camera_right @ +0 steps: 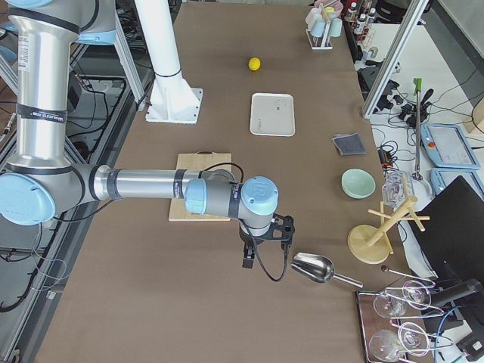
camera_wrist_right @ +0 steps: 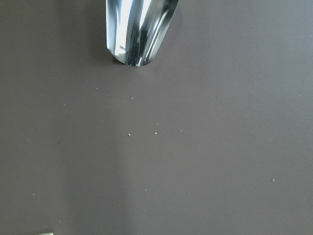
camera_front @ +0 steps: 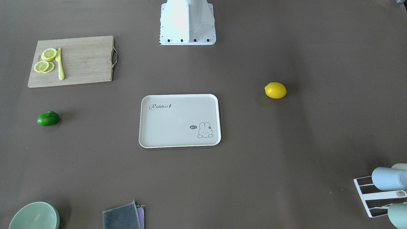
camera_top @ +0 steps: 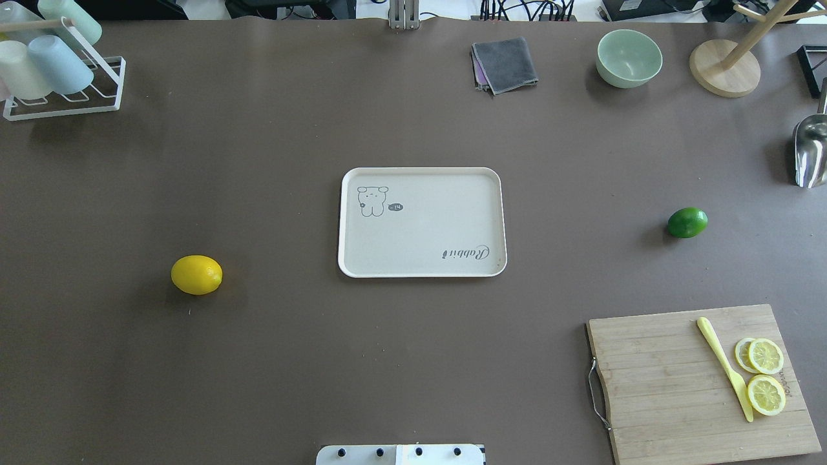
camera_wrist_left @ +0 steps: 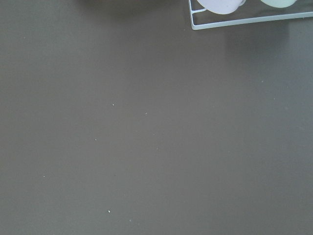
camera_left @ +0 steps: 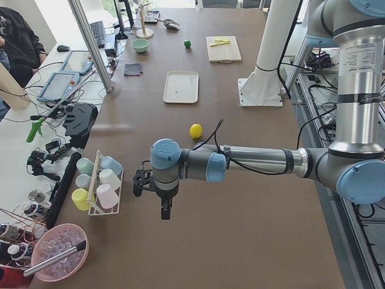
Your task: Place all lemons on tray
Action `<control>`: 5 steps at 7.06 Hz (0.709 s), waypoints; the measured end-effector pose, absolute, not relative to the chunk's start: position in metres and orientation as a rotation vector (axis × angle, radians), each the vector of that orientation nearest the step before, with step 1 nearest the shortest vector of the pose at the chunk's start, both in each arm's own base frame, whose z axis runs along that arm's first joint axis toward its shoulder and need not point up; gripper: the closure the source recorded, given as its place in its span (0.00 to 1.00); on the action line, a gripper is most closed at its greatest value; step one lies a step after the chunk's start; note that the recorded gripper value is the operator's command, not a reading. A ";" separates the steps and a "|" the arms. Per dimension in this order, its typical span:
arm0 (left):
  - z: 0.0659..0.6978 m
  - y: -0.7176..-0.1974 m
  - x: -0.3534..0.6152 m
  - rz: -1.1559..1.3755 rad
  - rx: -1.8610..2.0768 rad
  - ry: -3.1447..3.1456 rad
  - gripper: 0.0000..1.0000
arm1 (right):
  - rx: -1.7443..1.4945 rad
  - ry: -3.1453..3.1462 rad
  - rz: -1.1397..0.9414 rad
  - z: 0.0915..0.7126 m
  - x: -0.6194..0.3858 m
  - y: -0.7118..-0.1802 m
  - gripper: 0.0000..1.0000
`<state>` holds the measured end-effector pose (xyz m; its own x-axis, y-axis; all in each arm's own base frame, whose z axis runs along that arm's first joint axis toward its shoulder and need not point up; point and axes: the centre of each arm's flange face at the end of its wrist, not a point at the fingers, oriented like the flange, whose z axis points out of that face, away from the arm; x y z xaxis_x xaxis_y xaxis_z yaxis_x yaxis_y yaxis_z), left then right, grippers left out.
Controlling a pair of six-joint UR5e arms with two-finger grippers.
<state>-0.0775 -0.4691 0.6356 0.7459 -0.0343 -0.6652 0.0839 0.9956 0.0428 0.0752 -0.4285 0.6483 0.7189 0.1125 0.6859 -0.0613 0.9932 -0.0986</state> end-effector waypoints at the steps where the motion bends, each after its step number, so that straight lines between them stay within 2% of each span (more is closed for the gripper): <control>1: 0.636 -0.469 -0.078 -0.065 0.070 0.726 0.02 | -0.070 -0.762 0.095 0.648 0.075 -0.429 0.00; 5: 0.657 -0.462 -0.077 -0.079 0.032 0.731 0.02 | -0.070 -0.759 0.093 0.648 0.074 -0.430 0.00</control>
